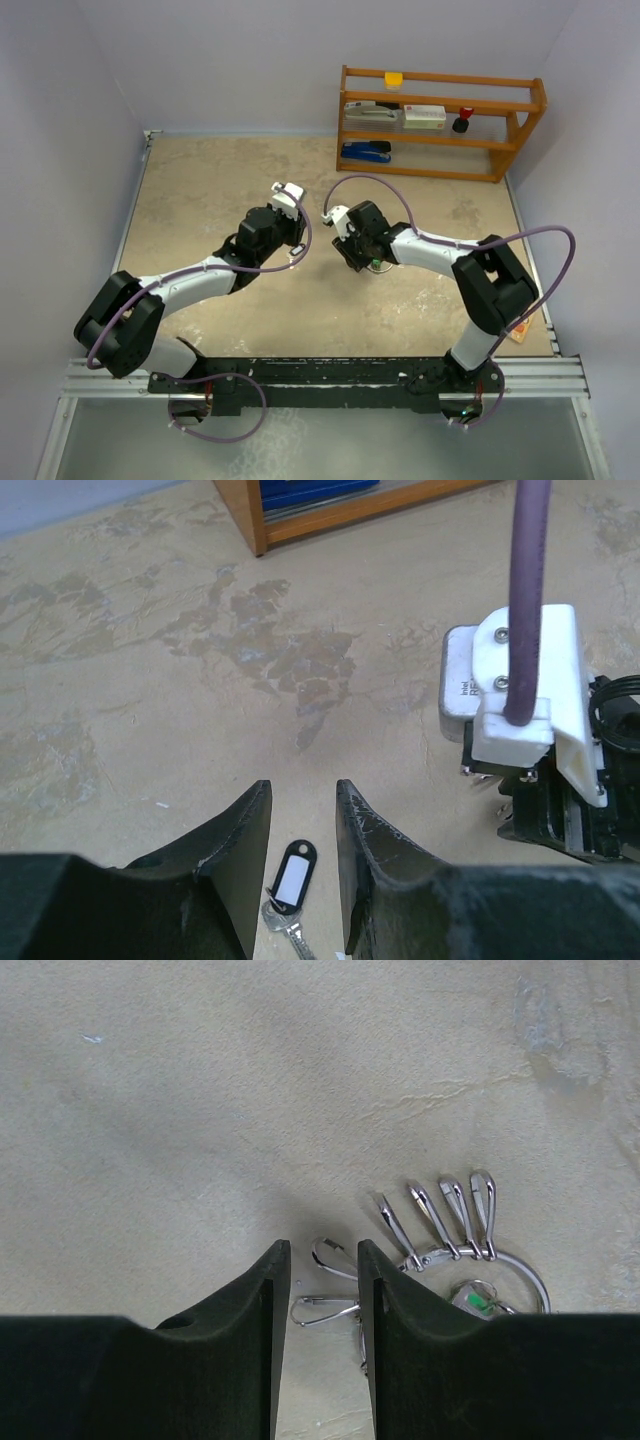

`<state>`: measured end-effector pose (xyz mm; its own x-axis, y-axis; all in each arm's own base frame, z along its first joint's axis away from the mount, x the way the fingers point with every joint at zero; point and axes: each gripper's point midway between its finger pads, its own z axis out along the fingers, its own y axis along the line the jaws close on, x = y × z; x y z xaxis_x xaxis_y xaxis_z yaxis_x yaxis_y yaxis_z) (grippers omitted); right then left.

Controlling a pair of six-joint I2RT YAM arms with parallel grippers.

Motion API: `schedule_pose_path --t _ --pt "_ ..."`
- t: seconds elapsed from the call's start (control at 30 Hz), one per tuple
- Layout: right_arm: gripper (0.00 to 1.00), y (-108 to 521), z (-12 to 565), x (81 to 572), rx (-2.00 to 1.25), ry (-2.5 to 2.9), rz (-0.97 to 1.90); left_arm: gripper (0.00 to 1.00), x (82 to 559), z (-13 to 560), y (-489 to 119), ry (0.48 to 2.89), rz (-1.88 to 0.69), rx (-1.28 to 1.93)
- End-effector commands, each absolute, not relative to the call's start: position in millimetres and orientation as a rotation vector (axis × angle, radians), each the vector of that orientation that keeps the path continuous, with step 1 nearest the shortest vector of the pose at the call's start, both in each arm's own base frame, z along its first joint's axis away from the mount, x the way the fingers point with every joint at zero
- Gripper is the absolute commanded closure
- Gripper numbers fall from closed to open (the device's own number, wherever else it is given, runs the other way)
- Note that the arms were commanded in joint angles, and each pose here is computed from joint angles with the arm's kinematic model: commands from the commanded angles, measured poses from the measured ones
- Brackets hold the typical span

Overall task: Put the keys on the keyring
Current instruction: Pick up the keyring from the center of the board.

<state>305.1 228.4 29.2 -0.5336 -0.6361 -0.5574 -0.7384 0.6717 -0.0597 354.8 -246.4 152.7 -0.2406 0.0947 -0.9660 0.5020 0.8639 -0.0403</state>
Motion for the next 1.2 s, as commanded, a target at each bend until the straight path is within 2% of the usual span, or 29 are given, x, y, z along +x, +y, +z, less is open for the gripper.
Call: schedule_pose_path --t 0.0,0.4,0.67,0.97,1.17 --pt "0.63 233.3 35.3 318.2 -1.071 2.309 0.204 0.71 358.5 178.8 -247.2 1.713 -0.443 0.416" --pt "0.68 220.7 31.5 321.7 -1.052 2.346 0.108 0.71 358.2 178.4 -243.9 1.715 -0.439 0.411" --pt "0.91 223.6 28.0 320.4 -1.061 2.350 0.126 0.71 357.6 179.6 -240.9 1.712 -0.437 0.406" --pt "0.99 239.0 60.5 335.9 -0.978 2.241 0.184 0.71 357.2 178.8 -239.5 1.714 -0.436 0.405" --pt "1.00 247.3 89.2 339.7 -0.931 2.155 0.240 0.71 356.4 177.4 -239.6 1.713 -0.442 0.406"
